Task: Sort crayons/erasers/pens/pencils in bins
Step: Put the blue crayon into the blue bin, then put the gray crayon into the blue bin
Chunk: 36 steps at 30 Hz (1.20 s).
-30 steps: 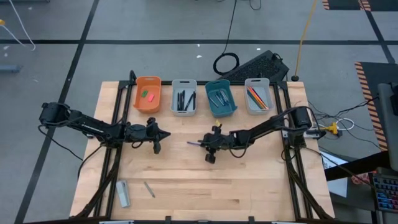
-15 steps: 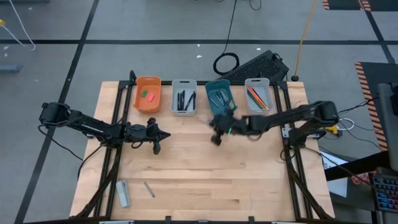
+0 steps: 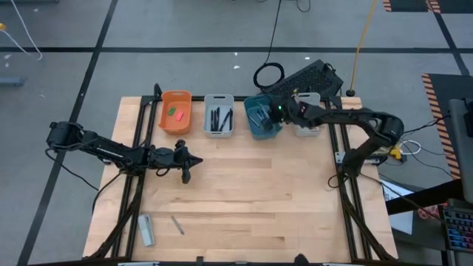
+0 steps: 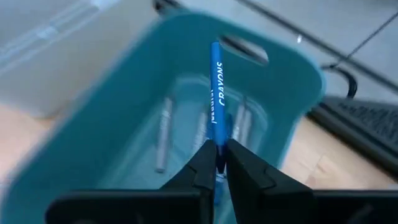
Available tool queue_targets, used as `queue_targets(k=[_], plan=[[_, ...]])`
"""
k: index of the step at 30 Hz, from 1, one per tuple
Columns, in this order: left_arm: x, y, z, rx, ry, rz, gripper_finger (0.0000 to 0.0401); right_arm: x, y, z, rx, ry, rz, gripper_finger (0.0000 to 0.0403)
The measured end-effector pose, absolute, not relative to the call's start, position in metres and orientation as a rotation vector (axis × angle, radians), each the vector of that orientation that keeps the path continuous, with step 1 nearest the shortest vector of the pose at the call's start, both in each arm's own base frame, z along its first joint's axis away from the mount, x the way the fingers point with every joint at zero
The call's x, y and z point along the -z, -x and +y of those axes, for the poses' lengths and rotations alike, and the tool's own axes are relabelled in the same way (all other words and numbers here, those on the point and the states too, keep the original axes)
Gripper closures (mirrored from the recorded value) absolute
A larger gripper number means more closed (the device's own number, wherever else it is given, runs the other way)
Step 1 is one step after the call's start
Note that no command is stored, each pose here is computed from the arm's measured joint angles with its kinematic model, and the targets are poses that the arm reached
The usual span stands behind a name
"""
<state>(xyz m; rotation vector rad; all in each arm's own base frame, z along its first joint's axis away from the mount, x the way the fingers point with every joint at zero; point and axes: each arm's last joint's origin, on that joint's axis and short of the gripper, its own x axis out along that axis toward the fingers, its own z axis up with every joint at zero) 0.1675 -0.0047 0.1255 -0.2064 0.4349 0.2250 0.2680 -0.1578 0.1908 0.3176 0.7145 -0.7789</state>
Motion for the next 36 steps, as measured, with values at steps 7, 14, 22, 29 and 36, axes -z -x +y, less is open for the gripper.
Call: queue_targets(k=[7, 14, 22, 29, 36], plan=[[-0.126, -0.168, -0.005, -0.213, 0.189, 0.437, 0.0396, -0.160, -0.265, -0.181, 0.734, -0.390, 0.789, 0.0382], [-0.125, -0.168, -0.006, -0.190, 0.188, 0.443, 0.0393, -0.157, -0.268, -0.182, 0.710, -0.401, 0.774, 0.0369], [-0.124, -0.167, -0.007, -0.132, 0.175, 0.464, 0.0398, -0.174, -0.265, -0.180, 0.708, -0.385, 0.727, 0.0289], [-0.140, -0.179, -0.025, -0.033, 0.084, 0.682, 0.0399, -0.200, -0.254, -0.152, 0.622, -0.259, 0.680, 0.0307], [-0.176, -0.178, -0.062, 0.125, -0.036, 0.926, 0.0400, -0.204, -0.236, -0.095, 0.496, -0.175, 0.496, 0.0395]])
